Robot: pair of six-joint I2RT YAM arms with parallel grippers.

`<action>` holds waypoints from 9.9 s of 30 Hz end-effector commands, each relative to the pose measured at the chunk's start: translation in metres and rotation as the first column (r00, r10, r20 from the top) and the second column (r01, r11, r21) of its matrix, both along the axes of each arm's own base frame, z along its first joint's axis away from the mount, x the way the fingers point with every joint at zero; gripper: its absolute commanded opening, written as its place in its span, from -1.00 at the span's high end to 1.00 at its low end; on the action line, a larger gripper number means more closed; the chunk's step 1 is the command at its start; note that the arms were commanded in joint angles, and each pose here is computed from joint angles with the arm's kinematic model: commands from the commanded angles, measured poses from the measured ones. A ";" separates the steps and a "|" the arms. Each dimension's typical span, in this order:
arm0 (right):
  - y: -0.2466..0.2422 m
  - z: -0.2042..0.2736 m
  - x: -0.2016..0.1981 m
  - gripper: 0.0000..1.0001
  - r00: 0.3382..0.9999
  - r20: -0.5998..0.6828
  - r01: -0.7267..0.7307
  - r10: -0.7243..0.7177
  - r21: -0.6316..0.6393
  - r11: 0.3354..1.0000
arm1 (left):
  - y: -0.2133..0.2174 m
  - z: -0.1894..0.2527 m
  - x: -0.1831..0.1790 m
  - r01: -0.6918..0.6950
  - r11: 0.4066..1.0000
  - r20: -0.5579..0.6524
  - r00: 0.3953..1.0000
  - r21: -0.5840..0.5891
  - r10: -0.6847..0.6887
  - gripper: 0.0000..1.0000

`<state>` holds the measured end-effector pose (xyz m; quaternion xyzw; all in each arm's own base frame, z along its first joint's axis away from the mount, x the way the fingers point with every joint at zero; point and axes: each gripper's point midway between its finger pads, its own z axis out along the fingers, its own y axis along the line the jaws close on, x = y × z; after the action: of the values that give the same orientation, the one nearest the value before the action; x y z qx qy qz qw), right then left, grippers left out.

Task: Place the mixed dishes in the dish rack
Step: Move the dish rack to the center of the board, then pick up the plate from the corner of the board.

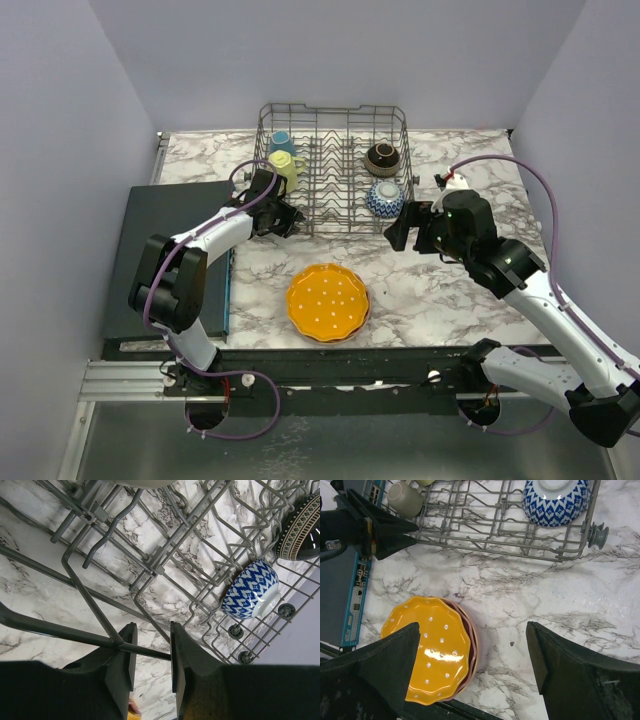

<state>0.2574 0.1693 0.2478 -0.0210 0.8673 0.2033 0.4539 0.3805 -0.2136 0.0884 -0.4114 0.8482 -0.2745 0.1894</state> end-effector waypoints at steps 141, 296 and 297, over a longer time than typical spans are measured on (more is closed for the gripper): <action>-0.015 -0.065 0.000 -0.55 0.949 -0.317 0.034 0.000 0.102 0.994 | 0.075 0.088 -0.036 0.399 0.776 0.020 0.884 0.489 -0.467 -0.34; 0.078 -0.079 0.015 0.03 0.948 -0.300 -0.008 0.106 0.309 0.951 | 0.069 -0.009 -0.248 0.387 0.922 -0.229 0.900 0.026 -0.372 -0.20; 0.077 -0.080 0.015 0.03 0.948 -0.302 -0.006 0.103 0.309 0.951 | 0.069 -0.009 -0.248 0.384 0.923 -0.229 0.901 0.026 -0.368 -0.19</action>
<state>0.2731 0.2476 0.1617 0.0599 0.8928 0.3389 0.2907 0.1310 -0.1397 0.0763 -0.2546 0.9414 -0.2152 0.0506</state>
